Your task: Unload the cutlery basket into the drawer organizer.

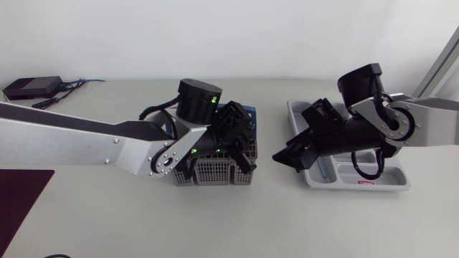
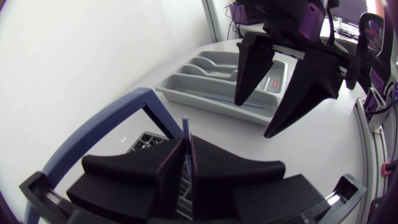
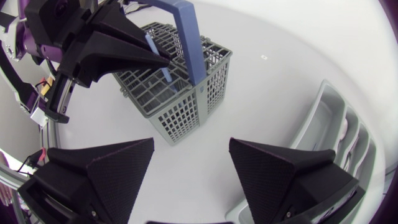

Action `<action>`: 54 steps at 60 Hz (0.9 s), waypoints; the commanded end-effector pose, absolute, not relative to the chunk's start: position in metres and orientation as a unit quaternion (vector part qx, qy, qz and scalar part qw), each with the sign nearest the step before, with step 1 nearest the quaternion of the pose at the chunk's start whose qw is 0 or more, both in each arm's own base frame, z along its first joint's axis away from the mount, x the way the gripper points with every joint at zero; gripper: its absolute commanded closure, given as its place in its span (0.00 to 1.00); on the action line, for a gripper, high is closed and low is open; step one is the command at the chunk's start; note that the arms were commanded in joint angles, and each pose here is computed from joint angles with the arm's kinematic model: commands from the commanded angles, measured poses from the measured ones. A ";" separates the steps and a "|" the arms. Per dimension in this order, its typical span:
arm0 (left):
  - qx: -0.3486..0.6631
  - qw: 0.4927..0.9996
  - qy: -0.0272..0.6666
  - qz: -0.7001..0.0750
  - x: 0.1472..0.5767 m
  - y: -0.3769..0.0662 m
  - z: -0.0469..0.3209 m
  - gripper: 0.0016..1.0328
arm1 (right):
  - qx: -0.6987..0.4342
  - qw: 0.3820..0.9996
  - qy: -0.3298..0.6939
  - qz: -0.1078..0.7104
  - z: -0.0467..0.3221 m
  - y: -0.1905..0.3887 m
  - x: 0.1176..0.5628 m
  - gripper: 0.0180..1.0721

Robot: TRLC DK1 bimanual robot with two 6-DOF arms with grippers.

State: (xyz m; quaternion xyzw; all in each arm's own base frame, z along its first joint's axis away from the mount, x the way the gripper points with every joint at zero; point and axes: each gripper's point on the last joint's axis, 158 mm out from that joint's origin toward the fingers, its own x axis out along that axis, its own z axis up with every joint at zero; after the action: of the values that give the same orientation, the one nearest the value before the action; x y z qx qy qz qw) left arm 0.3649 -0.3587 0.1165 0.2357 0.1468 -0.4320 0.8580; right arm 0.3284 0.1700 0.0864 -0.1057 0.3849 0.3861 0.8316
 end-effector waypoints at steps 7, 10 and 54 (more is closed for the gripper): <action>0.229 0.871 0.110 -0.419 0.371 -0.352 0.153 0.85 | -0.113 0.828 0.385 0.391 0.082 0.170 0.318 0.17; 0.225 0.873 0.107 -0.419 0.368 -0.350 0.162 0.85 | -0.114 0.830 0.381 0.391 0.084 0.170 0.318 0.17; 0.111 0.855 0.137 -0.487 0.301 -0.342 0.258 0.84 | -0.155 0.837 0.253 0.460 0.171 0.210 0.263 0.17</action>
State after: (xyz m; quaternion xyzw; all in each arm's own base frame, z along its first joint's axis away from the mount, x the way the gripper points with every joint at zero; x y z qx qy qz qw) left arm 0.3064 -0.3373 0.2343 0.1397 0.1420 -0.4754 0.8569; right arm 0.2724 0.2070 0.1752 -0.1475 0.2512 0.4479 0.8453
